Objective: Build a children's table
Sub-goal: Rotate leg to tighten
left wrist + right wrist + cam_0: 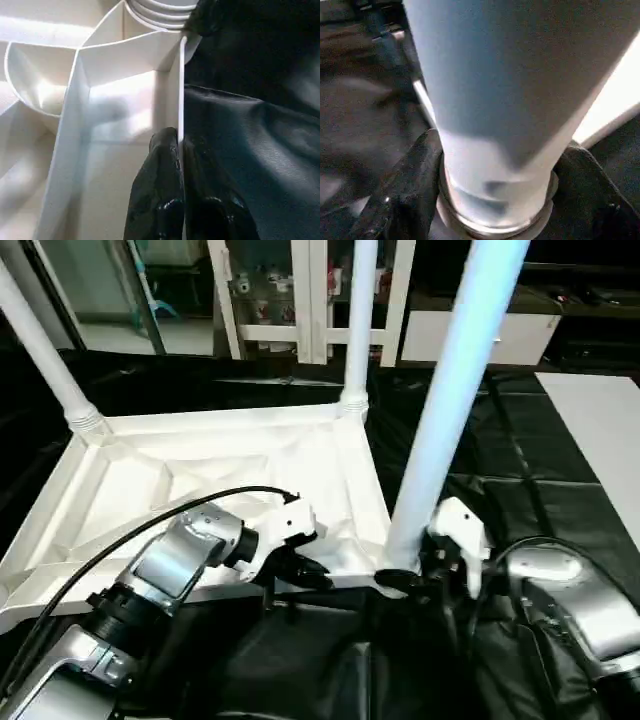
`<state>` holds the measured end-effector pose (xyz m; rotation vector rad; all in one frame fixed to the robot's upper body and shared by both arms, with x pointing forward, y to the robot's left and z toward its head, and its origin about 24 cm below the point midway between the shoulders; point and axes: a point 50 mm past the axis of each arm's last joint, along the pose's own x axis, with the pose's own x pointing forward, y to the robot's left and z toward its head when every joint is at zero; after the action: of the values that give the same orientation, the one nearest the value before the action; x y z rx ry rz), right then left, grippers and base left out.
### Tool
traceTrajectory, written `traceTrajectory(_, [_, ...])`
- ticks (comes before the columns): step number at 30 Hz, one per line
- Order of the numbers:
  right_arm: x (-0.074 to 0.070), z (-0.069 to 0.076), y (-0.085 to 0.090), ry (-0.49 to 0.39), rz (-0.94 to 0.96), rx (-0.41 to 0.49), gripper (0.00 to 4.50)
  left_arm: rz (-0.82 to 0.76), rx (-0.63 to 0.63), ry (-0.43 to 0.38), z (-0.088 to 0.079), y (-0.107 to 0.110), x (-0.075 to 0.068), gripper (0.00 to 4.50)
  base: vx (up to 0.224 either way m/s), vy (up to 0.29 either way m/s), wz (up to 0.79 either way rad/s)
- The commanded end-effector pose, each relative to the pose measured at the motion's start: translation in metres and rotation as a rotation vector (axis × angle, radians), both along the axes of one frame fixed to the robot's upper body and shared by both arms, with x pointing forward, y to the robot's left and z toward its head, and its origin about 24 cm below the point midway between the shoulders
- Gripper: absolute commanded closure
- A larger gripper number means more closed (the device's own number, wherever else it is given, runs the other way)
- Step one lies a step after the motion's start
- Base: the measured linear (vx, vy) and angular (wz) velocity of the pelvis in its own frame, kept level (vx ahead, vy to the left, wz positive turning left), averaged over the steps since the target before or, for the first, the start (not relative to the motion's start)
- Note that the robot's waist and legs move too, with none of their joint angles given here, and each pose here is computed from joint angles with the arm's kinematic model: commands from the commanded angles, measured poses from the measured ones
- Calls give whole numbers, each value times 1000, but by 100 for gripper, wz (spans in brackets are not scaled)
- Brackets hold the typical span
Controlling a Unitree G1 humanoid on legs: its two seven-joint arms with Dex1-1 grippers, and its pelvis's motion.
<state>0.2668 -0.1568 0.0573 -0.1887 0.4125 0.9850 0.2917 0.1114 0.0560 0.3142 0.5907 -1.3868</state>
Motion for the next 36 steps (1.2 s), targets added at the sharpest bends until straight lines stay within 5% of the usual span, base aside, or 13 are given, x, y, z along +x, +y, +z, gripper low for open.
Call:
traceTrajectory(1, [19, -5, -3, -27, -212, -35, 178, 66, -97, -53, 7, -21, 10, 450, 0, 0, 0])
traceTrajectory(6, [39, -12, 6, -56, -447, -56, 180, 189, -85, -95, 3, -33, 23, 450, 0, 0, 0])
traceTrajectory(13, [75, -23, 48, -71, -754, -123, 180, 508, 15, -216, -3, -54, 54, 450, 0, 0, 0])
traceTrajectory(17, [81, -24, 61, -62, -799, -115, 181, 563, 56, -265, -5, -57, 58, 450, 0, 0, 0])
traceTrajectory(24, [89, -13, 85, -36, -823, 37, 181, 581, 62, -287, -5, -60, 61, 450, 0, 0, 0])
traceTrajectory(26, [91, -6, 84, -63, -778, 110, 181, 538, 56, -288, -7, -56, 59, 450, 0, 0, 0])
traceTrajectory(29, [90, 1, 75, -119, -729, 137, 111, 433, 28, -278, -6, -54, 52, 450, 0, 0, 0])
traceTrajectory(36, [71, 8, 43, -208, -496, 57, 64, 181, 7, -211, -4, -35, 31, 450, 0, 0, 0])
